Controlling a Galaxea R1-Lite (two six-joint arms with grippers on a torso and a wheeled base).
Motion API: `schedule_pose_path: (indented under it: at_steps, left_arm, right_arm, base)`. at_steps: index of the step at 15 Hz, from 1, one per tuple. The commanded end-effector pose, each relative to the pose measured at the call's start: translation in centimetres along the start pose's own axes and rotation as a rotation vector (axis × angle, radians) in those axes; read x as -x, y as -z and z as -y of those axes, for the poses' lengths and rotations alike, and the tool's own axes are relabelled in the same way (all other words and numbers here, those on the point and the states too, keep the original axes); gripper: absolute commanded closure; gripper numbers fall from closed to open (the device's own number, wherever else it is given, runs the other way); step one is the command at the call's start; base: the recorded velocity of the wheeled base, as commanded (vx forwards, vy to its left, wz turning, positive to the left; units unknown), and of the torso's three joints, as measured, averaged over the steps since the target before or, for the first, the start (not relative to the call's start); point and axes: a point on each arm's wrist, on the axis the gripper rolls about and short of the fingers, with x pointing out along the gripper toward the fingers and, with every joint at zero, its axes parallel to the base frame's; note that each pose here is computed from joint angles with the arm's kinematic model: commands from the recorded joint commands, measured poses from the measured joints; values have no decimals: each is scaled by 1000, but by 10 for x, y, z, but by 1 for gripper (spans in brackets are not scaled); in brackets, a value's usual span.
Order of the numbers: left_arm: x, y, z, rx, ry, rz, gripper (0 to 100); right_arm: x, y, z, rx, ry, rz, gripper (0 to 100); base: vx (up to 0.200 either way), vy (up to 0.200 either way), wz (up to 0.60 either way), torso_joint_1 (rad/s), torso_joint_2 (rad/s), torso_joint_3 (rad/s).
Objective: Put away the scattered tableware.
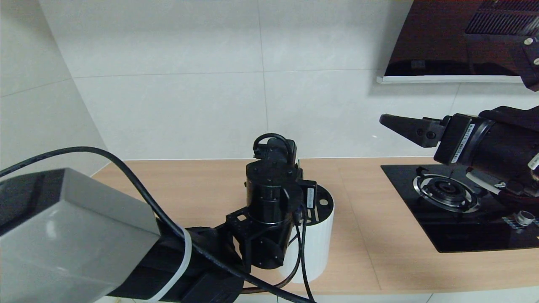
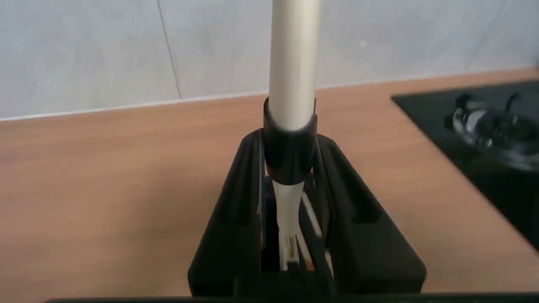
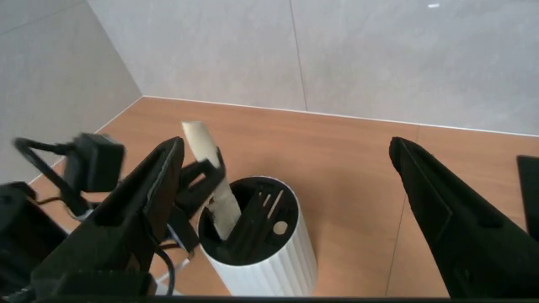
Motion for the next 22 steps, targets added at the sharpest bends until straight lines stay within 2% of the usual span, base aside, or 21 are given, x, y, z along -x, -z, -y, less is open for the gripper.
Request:
schedule_pose_path:
  at_steps: [1,5,12,13,20,22]
  left_arm:
    - [0,11,2,-20,4,-26,100]
    - [2,22,3,-56,7,-71,100]
    - [4,23,5,-59,13,-74,100]
    - [4,23,5,-58,13,-73,0]
    - [5,19,5,-51,14,-63,0]
    - [9,8,3,-31,17,-39,0]
  right_arm:
    - [-1,0,0,0,0,-2,0]
    - [-1,1,0,1,-1,-3,0]
    - [-1,2,0,2,-2,-8,0]
    - [-2,2,0,2,0,-9,0]
    - [-3,4,0,3,-2,-16,0]
    - [-3,4,0,3,-1,-17,0]
  base:
    - [0,0,0,0,0,0]
    - [0,0,0,0,0,0]
    - [0,0,0,0,0,0]
    - [0,0,0,0,0,0]
    - [0,0,0,0,0,0]
    - [0,0,0,0,0,0]
